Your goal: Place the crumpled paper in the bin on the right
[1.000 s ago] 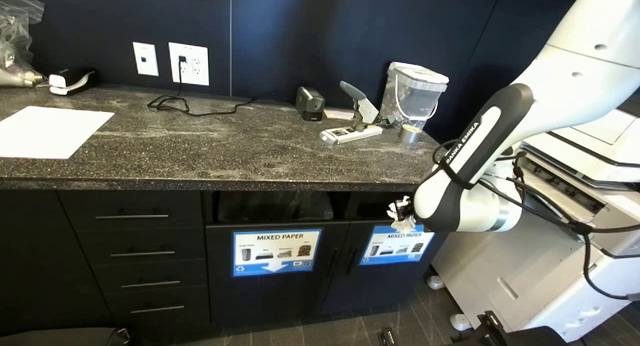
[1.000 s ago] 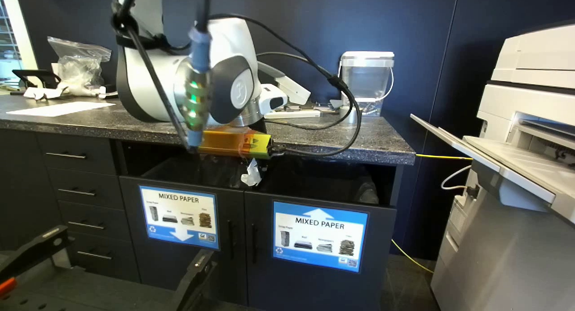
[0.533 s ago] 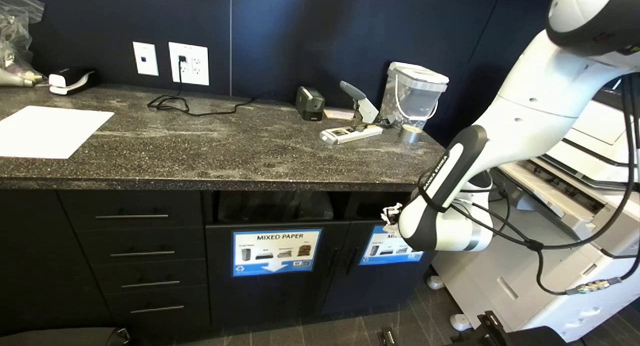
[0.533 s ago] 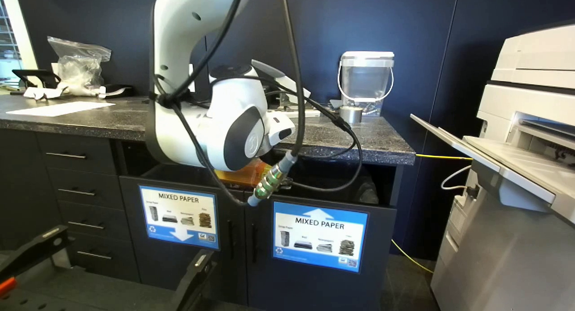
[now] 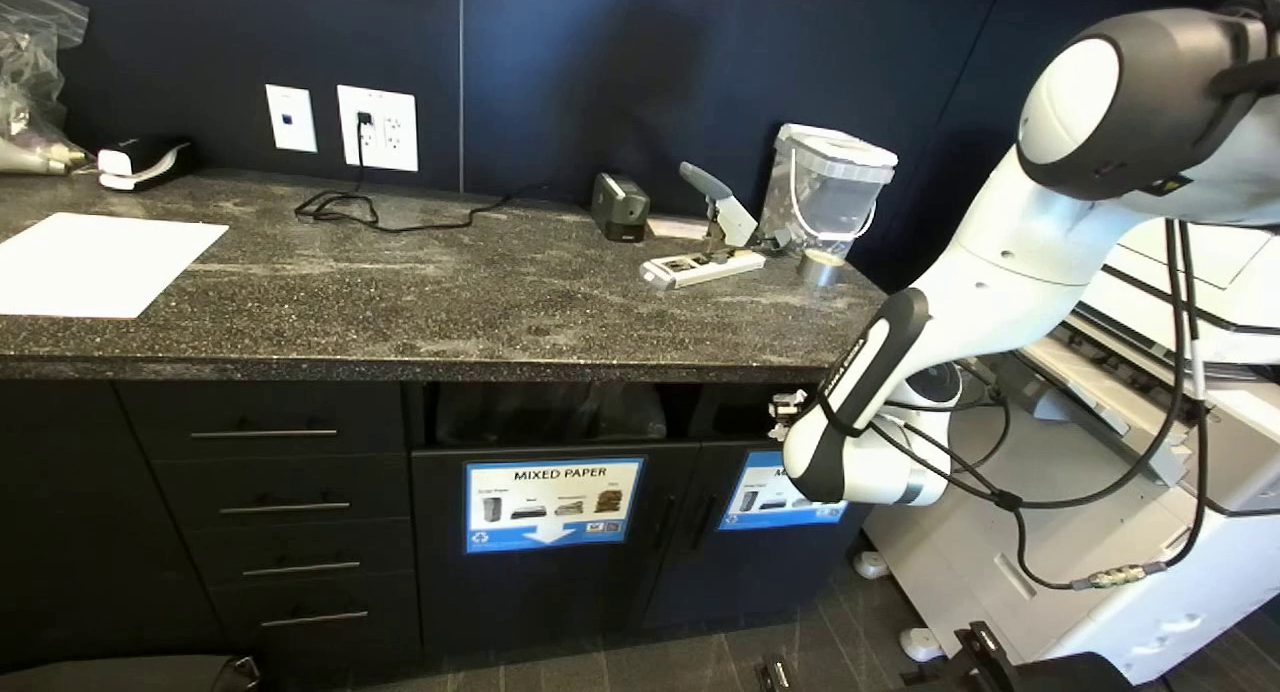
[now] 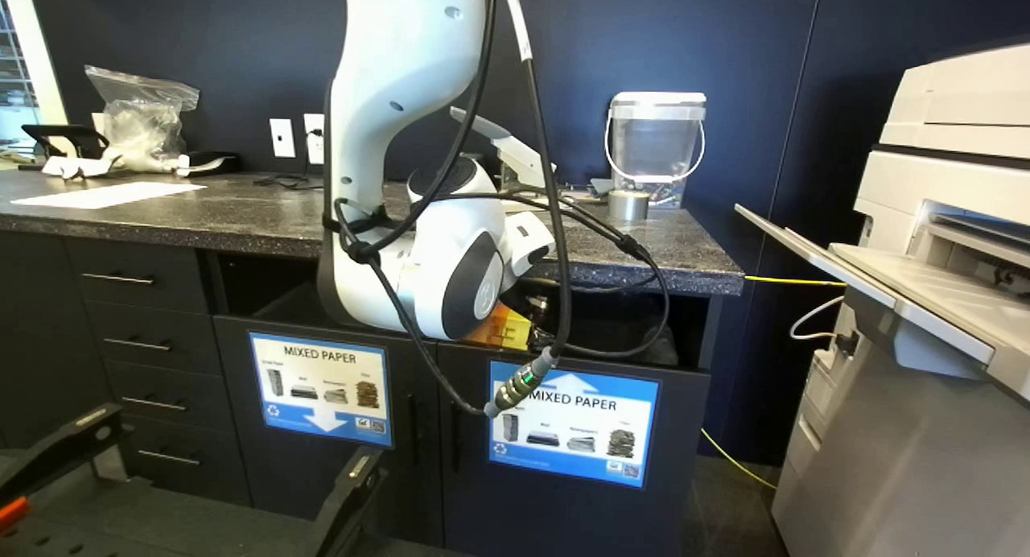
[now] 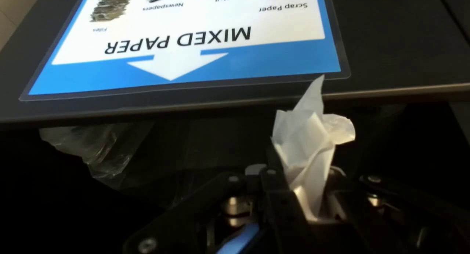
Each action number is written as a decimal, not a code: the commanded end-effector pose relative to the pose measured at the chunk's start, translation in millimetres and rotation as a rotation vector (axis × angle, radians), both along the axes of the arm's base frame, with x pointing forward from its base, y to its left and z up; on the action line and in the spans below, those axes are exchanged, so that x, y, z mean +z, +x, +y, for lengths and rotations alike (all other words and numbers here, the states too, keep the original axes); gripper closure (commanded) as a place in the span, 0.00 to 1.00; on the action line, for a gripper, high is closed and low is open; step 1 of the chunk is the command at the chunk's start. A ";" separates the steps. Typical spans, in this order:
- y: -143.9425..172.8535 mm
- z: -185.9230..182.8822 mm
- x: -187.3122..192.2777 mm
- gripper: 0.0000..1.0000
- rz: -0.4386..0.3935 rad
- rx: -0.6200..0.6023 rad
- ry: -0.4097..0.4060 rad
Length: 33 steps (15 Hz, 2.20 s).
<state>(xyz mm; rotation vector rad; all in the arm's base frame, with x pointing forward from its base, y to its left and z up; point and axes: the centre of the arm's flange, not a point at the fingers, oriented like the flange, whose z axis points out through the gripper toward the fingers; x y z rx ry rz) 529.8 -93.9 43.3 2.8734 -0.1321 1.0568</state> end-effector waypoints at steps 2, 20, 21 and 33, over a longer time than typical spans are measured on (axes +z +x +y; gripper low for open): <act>28.1 -8.1 -27.4 0.84 -0.122 -0.014 0.003; 83.2 -28.0 -88.4 0.59 -0.257 -0.031 0.042; 82.5 -25.9 -90.8 0.55 -0.255 -0.027 0.043; 60.8 -18.9 -57.2 0.00 -0.243 0.032 0.026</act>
